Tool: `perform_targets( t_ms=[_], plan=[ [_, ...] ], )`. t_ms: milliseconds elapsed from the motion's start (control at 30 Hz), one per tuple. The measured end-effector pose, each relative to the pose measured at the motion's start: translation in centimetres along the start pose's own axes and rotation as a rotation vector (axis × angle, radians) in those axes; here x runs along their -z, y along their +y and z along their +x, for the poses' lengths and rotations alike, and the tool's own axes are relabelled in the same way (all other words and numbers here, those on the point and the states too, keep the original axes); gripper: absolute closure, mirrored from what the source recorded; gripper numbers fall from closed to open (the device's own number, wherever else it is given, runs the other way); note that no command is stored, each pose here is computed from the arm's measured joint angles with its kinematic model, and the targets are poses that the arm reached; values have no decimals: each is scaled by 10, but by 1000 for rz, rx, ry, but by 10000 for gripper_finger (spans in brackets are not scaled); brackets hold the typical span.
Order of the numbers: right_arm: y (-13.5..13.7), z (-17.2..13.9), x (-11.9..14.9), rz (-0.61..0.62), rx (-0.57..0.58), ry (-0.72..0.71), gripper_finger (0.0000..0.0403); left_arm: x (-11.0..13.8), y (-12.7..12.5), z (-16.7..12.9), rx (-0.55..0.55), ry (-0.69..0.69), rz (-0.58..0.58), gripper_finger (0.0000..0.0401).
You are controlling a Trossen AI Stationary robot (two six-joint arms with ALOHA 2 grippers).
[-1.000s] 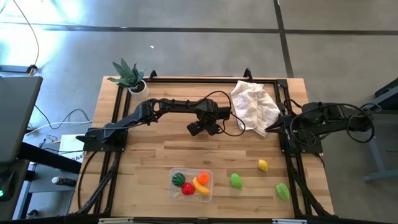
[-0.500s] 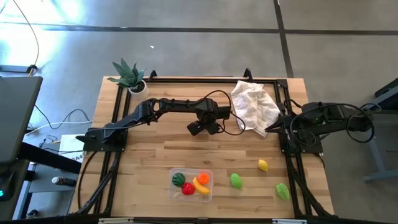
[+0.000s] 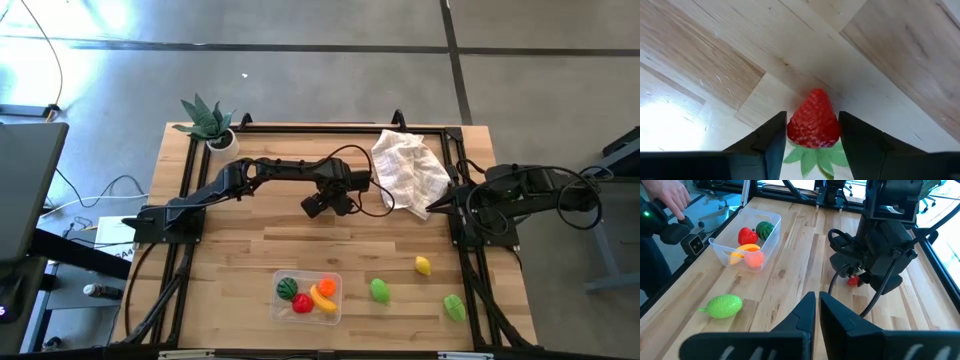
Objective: Pick and placing Produce into tupperware
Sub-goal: Put the strawberry into the bin
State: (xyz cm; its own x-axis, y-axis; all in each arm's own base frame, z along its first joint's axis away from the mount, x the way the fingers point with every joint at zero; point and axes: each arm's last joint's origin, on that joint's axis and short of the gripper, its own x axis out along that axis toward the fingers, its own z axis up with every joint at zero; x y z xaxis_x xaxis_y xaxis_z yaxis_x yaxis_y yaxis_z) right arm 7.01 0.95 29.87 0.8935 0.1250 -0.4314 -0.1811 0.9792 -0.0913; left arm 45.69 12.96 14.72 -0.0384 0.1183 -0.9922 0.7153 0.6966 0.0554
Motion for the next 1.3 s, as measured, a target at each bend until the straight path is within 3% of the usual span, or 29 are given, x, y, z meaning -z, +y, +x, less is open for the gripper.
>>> perform_targets(
  t_ms=[400, 733, 1000, 1300],
  plan=[
    [0, 0, 0, 0, 0, 0, 386, 0, 0, 0, 0, 0, -27, 267],
    [0, 0, 0, 0, 0, 0, 386, 0, 0, -3, -1, -1, -80, 251],
    [0, 0, 0, 0, 0, 0, 386, 0, 6, -24, -39, -21, -118, 266],
    [0, 0, 0, 0, 0, 0, 386, -4, 4, -73, -63, -133, -174, 262]
  ],
)
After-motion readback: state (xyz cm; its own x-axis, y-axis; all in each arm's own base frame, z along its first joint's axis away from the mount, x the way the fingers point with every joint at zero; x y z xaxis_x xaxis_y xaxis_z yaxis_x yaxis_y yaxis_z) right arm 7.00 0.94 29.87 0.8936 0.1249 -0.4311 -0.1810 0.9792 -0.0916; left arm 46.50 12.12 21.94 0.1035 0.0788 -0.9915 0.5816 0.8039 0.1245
